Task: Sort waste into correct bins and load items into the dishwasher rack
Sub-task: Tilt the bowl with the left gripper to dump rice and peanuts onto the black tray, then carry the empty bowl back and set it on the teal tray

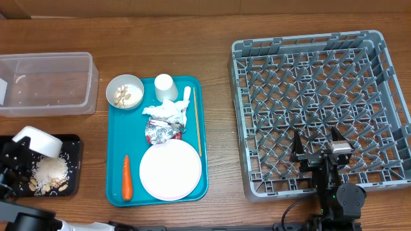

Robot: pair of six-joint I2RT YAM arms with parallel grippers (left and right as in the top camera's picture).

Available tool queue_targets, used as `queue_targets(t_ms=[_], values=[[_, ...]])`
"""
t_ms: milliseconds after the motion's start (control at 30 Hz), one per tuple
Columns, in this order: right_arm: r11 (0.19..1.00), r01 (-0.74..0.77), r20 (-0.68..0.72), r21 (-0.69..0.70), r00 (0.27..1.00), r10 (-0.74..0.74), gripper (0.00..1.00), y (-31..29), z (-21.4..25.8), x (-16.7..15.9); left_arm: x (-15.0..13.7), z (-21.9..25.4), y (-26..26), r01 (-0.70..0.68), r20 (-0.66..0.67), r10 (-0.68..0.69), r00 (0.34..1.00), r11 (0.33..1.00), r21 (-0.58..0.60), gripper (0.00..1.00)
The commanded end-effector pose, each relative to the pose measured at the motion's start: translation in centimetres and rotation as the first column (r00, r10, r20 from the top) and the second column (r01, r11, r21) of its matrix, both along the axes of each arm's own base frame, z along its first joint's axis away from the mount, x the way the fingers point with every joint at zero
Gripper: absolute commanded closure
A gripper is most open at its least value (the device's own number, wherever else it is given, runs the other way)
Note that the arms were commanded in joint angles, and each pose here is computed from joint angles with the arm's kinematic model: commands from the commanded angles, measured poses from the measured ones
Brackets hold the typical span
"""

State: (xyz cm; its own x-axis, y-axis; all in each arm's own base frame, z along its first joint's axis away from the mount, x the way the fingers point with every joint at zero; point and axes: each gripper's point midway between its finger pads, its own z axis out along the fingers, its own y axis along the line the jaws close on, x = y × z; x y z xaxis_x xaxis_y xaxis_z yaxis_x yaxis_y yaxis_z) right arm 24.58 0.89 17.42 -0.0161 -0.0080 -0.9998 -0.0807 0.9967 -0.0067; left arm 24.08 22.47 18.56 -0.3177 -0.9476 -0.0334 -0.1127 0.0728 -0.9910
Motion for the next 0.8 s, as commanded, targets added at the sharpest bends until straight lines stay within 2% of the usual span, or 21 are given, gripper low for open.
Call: queue_targets(t_ms=[0, 300, 467, 633, 767], values=[[1.0, 0.0, 0.005, 0.0, 1.0, 0.0, 0.0, 0.0, -0.2, 0.0, 1.0, 2.4, -0.6, 0.08, -0.018, -0.078, 0.997, 0.981, 0.178, 0.96], [1.0, 0.0, 0.005, 0.0, 1.0, 0.0, 0.0, 0.0, -0.1, 0.0, 2.8, 5.1, -3.1, 0.238, -0.152, -0.205, 0.967, 0.938, 0.25, 0.96], [1.0, 0.0, 0.005, 0.0, 1.0, 0.0, 0.0, 0.0, -0.2, 0.0, 4.1, 7.3, -5.6, 0.324, -0.22, -0.26, 0.94, 0.883, 0.339, 0.96], [1.0, 0.0, 0.005, 0.0, 1.0, 0.0, 0.0, 0.0, -0.2, 0.0, 5.9, 9.2, -11.7, 0.498, -0.329, -0.379, 0.865, 0.725, 0.476, 0.96], [1.0, 0.0, 0.005, 0.0, 1.0, 0.0, 0.0, 0.0, -0.2, 0.0, 6.0, 8.2, -16.3, 0.632, -0.504, -0.391, 0.77, 0.579, 0.515, 0.96]])
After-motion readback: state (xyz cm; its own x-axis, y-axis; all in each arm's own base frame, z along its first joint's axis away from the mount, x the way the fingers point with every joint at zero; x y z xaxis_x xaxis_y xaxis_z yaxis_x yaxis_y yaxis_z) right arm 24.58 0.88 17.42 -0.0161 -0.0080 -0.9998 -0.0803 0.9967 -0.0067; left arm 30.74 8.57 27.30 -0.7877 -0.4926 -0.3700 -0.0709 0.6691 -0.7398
